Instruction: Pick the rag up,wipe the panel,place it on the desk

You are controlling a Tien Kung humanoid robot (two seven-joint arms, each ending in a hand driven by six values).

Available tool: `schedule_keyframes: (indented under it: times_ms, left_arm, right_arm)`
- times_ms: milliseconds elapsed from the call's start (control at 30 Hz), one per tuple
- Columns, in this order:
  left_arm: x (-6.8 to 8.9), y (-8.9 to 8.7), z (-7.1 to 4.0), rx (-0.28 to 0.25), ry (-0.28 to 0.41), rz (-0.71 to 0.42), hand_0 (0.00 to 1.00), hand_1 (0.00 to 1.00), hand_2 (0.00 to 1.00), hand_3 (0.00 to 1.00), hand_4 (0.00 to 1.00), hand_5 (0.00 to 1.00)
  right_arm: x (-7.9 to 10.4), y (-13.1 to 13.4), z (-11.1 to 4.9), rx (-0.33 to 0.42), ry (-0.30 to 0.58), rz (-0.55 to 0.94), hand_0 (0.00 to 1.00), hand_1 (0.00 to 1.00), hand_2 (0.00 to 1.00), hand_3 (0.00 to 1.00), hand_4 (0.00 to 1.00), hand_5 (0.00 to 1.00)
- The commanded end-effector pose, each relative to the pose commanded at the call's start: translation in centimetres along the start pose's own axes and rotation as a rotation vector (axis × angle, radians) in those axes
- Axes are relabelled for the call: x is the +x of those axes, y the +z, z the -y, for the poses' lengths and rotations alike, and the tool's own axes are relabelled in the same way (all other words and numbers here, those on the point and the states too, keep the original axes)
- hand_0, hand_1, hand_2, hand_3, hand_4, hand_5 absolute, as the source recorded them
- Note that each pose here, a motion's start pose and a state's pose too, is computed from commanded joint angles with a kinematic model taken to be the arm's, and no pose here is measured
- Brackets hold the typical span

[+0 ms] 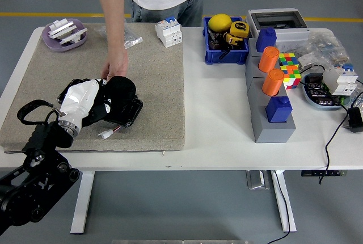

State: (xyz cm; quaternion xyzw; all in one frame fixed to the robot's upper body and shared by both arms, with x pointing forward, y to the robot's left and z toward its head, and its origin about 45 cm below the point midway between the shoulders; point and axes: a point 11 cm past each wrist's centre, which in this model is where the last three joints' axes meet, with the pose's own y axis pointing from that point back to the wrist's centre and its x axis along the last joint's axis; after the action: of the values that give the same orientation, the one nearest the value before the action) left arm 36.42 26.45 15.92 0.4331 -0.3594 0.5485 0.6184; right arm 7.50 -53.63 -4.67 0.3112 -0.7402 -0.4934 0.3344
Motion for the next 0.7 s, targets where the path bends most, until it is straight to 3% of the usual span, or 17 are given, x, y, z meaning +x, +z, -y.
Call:
schedule_keyframes:
  times_ms: [367,567,700]
  left_arm:
    - [-1.3,2.3,-1.2,-0.056,-0.024,-0.010,0.242,0.467,0.594,0.486,0.002,0.002]
    - [-0.8,1.3,-0.8,-0.024,0.001,-0.003,0.244,0.467,0.593,0.485,0.002,0.002]
    - [0.6,-0.2,0.0,0.014,0.040,0.010,0.246,0.464,0.591,0.484,0.002,0.002]
  right_arm:
    - [0.1,0.1,0.0,-0.003,0.001,-0.003,0.790,0.671,0.695,0.589,0.998,0.523]
    - [0.0,0.0,0.0,-0.001,0.001,-0.008,0.791,0.671,0.695,0.589,0.998,0.523]
    - [0.1,0.1,0.0,-0.004,0.002,-0.007,0.790,0.671,0.695,0.589,0.998,0.523]
